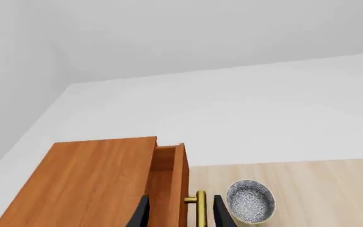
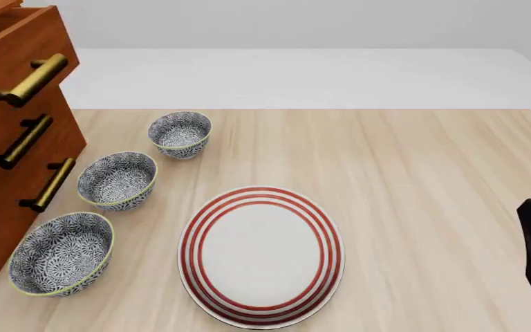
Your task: Open the top drawer of the cabinet.
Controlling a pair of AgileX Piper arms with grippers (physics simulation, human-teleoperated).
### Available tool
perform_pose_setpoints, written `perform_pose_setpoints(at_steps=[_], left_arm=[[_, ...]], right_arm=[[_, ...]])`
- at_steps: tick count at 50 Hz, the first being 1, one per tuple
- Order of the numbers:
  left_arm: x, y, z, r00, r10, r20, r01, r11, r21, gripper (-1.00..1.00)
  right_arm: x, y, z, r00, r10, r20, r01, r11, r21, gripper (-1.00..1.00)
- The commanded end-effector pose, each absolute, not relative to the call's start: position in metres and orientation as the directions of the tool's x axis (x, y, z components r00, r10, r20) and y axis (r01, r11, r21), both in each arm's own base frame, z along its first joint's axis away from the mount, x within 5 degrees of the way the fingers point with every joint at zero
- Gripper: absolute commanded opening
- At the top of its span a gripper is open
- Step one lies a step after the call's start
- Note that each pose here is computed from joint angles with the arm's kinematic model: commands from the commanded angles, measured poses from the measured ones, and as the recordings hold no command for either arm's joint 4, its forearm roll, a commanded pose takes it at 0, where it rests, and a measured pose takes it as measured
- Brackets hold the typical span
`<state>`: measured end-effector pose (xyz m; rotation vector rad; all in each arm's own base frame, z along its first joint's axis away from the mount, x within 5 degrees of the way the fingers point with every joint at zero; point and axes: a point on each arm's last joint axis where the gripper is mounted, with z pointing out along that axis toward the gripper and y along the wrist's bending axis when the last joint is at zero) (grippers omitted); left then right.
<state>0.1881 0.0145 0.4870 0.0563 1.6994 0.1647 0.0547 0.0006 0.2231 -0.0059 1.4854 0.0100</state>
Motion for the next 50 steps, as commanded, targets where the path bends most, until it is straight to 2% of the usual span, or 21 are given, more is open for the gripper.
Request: perform_pose_setpoints(at_steps=[1, 5, 13, 50], left_arm=[[0.205, 0.017, 0.483, -0.208, 0.057, -0.976, -0.069, 0.995, 0.073, 1.0], [0.224, 0.021, 0.467, -0.288, 0.008, -0.958, -0.083, 0.996, 0.034, 1.0], [0.233, 0.02, 0.449, -0.339, -0.003, -0.941, -0.076, 0.997, 0.025, 1.0], [0.255, 0.027, 0.417, -0.42, -0.047, -0.906, -0.105, 0.994, -0.003, 1.0]], right_arm=[[0.055, 0.001, 0.223, 0.085, 0.003, -0.996, -0.01, 1.0, 0.002, 1.0], [0.055, 0.001, 0.223, 0.085, 0.003, -0.996, -0.01, 1.0, 0.002, 1.0], [0.055, 0.001, 0.223, 0.085, 0.003, -0.996, -0.01, 1.0, 0.002, 1.0], [0.055, 0.001, 0.223, 0.085, 0.003, -0.996, -0.01, 1.0, 0.002, 1.0]])
